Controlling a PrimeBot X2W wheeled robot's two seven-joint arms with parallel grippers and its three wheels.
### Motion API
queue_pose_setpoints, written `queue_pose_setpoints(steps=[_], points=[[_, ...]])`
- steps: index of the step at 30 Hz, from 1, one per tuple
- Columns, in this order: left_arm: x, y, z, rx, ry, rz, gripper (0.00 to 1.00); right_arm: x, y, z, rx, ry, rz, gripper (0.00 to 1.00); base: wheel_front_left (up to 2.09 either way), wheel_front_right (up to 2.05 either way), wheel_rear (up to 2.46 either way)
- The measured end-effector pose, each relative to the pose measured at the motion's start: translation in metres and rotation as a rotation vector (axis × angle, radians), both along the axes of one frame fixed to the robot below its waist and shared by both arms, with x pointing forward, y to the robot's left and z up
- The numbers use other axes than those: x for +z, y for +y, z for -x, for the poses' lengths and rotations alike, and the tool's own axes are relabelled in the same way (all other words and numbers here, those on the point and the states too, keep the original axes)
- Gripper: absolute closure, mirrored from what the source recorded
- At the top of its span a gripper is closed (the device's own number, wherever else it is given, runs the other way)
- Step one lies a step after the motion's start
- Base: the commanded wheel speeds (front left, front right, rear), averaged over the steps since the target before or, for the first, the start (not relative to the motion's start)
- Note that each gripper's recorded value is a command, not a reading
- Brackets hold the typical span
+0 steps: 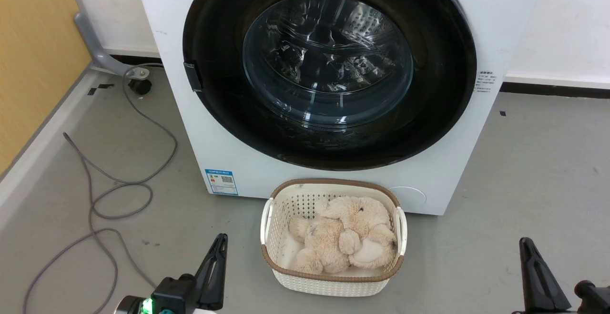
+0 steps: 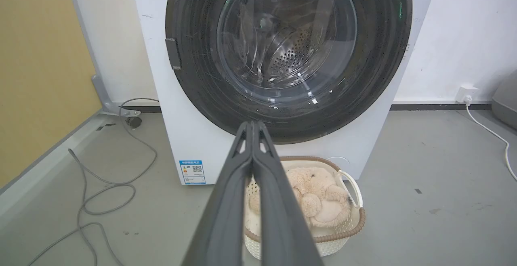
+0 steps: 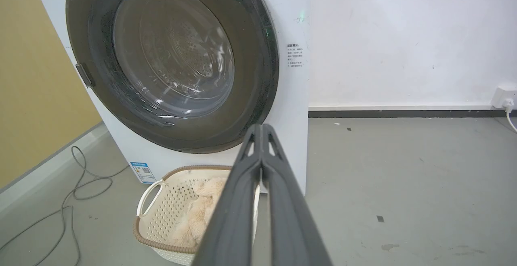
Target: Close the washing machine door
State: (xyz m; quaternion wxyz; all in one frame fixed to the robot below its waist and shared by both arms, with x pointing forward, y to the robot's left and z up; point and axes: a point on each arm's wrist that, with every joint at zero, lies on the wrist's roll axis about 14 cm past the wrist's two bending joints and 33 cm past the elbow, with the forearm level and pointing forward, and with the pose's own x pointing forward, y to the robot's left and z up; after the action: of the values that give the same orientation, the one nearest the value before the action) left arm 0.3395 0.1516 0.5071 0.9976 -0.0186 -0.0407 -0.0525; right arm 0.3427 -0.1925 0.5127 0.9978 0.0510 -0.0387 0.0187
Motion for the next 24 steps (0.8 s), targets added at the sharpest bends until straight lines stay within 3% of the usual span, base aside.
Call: queue_pose_setpoints(steps=[24], points=[[-0.0005,0.0042,-0.0043,0.013,0.027,-0.014,1.0,-0.0045,0.0052,-0.0016,0.017,0.037,0.02,1.0,0.0,0.0,0.0]])
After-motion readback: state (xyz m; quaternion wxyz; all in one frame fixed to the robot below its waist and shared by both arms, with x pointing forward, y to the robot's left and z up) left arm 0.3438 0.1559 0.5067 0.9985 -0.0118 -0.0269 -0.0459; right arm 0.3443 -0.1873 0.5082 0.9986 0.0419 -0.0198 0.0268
